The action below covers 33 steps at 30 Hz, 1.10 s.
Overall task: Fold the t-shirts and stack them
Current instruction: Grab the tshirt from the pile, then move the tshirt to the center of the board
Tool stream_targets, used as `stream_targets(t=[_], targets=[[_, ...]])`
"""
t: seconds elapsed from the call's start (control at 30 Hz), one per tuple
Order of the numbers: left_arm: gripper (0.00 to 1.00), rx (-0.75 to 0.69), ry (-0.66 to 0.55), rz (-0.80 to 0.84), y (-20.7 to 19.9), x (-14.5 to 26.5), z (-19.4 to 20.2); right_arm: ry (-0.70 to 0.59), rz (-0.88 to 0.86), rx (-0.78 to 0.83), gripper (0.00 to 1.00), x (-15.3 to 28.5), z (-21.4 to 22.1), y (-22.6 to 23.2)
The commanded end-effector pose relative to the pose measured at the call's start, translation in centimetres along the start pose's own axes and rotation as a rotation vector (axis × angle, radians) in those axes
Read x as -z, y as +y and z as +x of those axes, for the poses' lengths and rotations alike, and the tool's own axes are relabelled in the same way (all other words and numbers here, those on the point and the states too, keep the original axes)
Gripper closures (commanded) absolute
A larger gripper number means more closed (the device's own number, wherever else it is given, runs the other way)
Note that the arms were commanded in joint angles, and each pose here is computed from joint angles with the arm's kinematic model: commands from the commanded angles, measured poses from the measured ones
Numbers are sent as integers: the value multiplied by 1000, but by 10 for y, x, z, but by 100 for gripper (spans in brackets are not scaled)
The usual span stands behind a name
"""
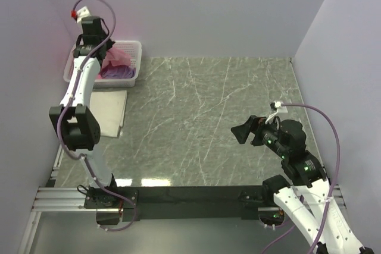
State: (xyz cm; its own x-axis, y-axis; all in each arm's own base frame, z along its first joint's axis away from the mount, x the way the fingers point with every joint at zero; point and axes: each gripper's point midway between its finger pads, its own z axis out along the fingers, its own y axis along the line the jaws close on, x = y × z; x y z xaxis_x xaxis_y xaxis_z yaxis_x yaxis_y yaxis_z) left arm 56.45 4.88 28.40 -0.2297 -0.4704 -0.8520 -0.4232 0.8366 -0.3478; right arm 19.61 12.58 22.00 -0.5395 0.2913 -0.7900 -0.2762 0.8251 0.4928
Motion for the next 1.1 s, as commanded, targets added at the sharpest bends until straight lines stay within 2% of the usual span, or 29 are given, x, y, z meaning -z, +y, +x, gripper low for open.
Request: stream_targets(t=[0.0, 0.13, 0.27, 0.37, 0.5, 0.53, 0.6, 0.63, 0.67, 0.7, 0.73, 0.8, 0.83, 0.9, 0.93, 1.0, 1.07], targets=[[99, -43, -119, 299, -97, 103, -59, -84, 5, 25, 1, 11, -24, 6], [99, -34, -115, 536, -160, 188, -63, -137, 16, 38, 1, 23, -38, 9], [99, -54, -38, 837, -234, 281, -34, -221, 28, 37, 1, 38, -55, 11], [99, -79, 34, 1013, -268, 333, -7, -276, 37, 41, 1, 47, -65, 12], [99, -110, 116, 1063, -276, 350, 32, -300, 41, 51, 1, 54, -71, 13], [99, -125, 157, 1043, -272, 339, 57, -300, 43, 51, 1, 55, -72, 14], [96, -131, 193, 1033, -264, 331, 81, -285, 53, 52, 1, 54, -69, 11], [93, -124, 225, 983, -248, 317, 106, -272, 55, 56, 1, 53, -66, 10], [76, -117, 208, 924, -237, 304, 115, -255, 60, 56, 1, 50, -63, 9], [67, -114, 187, 884, -224, 299, 118, -240, 66, 53, 1, 47, -60, 7], [51, -138, 219, 781, -199, 275, 150, -209, 83, 46, 0, 42, -54, 3], [38, -129, 194, 632, -166, 255, 159, -166, 95, 38, 0, 35, -47, -1], [29, -150, 235, 568, -144, 246, 179, -128, 114, 31, 0, 29, -41, -5], [21, -136, 244, 556, -130, 253, 183, -81, 135, 24, 0, 20, -32, -11], [15, -149, 285, 540, -117, 252, 203, -37, 154, 20, 0, 13, -24, -16], [12, -134, 336, 531, -104, 262, 217, 14, 198, 2, 0, 4, -14, -26], [11, -139, 418, 524, -91, 274, 248, 80, 251, -24, 0, -8, -2, -37]])
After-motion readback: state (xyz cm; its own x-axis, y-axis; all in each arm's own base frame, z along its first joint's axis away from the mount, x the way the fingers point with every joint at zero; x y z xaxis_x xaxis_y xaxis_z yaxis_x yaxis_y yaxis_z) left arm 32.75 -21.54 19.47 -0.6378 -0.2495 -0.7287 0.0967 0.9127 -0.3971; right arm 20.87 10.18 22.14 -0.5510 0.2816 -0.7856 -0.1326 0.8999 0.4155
